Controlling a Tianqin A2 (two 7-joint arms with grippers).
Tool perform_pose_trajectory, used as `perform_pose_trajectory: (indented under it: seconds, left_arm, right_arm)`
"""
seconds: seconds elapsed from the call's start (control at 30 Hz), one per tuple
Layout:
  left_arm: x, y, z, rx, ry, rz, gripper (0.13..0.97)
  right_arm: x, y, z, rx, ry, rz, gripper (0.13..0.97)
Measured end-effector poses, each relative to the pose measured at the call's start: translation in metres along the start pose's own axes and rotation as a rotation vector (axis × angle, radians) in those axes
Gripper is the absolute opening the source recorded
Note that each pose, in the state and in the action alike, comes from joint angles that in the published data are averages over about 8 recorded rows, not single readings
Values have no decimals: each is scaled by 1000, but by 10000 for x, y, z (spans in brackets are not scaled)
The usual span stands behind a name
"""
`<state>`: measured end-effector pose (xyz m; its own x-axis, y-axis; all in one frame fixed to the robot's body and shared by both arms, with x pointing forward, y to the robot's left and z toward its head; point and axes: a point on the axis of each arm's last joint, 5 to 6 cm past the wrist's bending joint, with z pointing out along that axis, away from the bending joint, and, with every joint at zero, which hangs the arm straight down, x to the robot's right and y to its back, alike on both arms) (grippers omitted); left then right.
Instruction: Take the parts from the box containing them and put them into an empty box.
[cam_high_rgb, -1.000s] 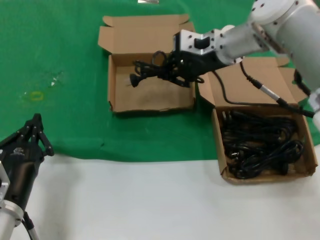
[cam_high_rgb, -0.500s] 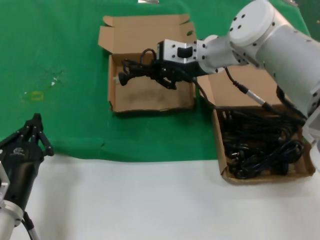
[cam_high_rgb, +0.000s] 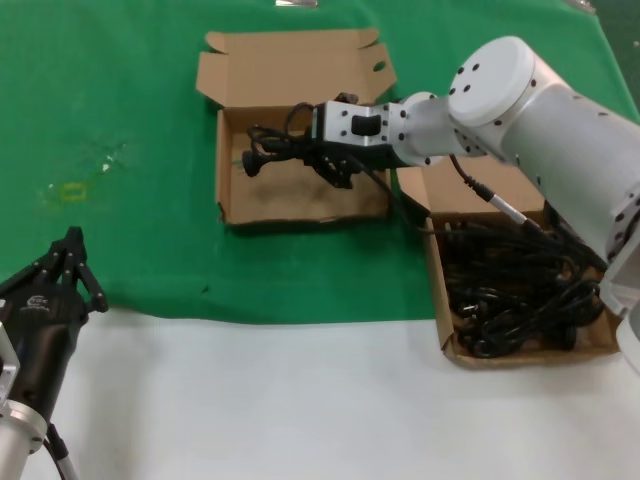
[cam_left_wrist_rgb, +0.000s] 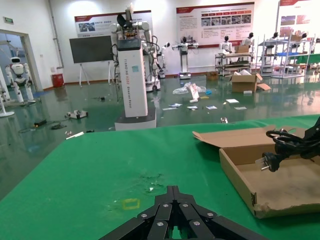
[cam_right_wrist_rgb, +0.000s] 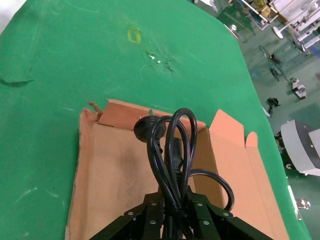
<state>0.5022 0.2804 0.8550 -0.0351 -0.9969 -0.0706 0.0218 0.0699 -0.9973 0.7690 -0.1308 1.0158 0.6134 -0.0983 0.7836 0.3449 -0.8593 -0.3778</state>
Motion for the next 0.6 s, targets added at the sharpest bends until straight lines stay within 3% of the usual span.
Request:
perform_pose_trajectory:
  seconds: [0.6]
  left_arm:
    - [0, 0, 0, 0, 0, 0, 144]
  right_arm:
    - [-38, 4, 26, 9, 29, -1, 303]
